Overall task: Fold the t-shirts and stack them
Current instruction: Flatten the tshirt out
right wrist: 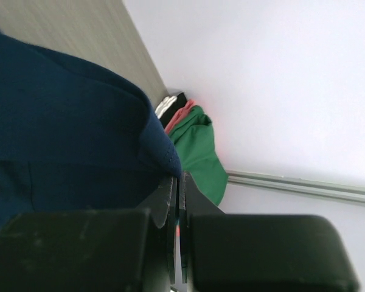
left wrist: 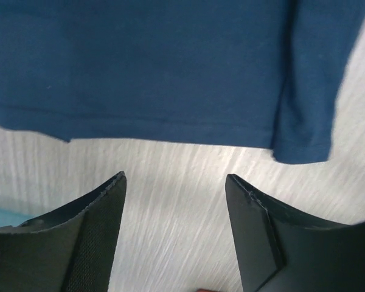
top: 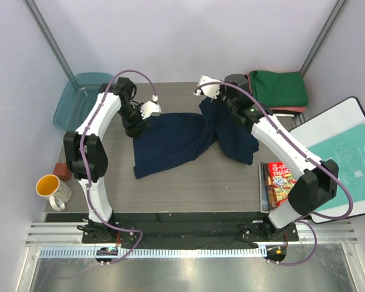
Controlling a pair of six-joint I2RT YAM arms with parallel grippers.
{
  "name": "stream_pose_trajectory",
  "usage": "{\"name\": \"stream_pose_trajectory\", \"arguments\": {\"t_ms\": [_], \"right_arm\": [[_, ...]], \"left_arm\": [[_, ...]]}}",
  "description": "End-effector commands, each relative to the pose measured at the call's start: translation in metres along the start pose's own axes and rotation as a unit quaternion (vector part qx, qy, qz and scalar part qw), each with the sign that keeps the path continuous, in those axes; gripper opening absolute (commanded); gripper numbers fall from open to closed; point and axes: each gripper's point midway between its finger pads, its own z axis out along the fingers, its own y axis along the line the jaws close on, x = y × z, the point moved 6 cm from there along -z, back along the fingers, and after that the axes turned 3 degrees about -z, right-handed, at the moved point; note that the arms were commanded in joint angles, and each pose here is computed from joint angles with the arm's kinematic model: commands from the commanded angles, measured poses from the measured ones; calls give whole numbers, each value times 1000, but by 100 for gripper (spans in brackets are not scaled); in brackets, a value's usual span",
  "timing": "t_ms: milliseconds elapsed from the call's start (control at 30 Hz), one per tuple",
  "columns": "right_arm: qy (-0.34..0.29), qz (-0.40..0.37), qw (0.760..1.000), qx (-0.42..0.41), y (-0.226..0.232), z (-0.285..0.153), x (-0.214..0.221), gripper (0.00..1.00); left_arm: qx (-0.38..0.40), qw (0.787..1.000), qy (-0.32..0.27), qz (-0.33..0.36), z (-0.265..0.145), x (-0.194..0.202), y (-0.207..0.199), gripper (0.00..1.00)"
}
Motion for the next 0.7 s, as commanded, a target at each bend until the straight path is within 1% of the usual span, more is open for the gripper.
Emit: {"name": "stream_pose_trajectory", "arguments": {"t_ms": [0, 67, 100, 167, 200, 233, 267, 300, 333, 367, 400, 433, 500, 600, 667], "right_arm": [[-24, 31, 993, 107, -39, -11, -10, 1], [-9, 26, 993, 111, -35, -3, -5, 1], [0, 26, 993, 115, -35, -1, -3, 1], [10, 28, 993, 116, -35, 6, 0, 1], [11, 31, 993, 116, -35, 8, 2, 1], [13, 32, 993, 115, -35, 10, 3, 1], [16, 35, 993, 115, -35, 13, 6, 1], [16, 38, 992, 116, -36, 14, 6, 1], [16, 41, 992, 116, -37, 15, 6, 1], [20, 41, 993, 113, -35, 19, 8, 1], [21, 41, 993, 112, -34, 21, 8, 1], [23, 41, 992, 113, -34, 22, 8, 1], [22, 42, 993, 112, -34, 25, 8, 1], [22, 45, 992, 114, -37, 28, 6, 1], [19, 50, 992, 117, -41, 28, 5, 1]], "left_arm": [[28, 998, -39, 41, -23, -15, -42, 69], [49, 996, -21, 71, -18, -13, -64, 70], [58, 995, 0, 83, -15, -2, -80, 70], [42, 992, 11, 120, -11, 0, -93, 70], [33, 991, 28, 126, -10, 14, -106, 70], [6, 990, 20, 137, -7, 13, -105, 71], [-11, 989, 26, 145, -2, 14, -109, 72], [-13, 989, 41, 145, 10, 28, -119, 72], [-66, 984, 34, 159, 5, 26, -113, 72], [-79, 983, 34, 165, 7, 28, -116, 73], [-74, 983, 44, 165, 17, 40, -123, 73], [-101, 980, 37, 169, 13, 40, -122, 73], [-92, 981, 44, 167, 20, 51, -132, 73], [-99, 981, 42, 160, 25, 60, -141, 73], [-114, 979, 32, 164, 28, 58, -142, 73]]}}
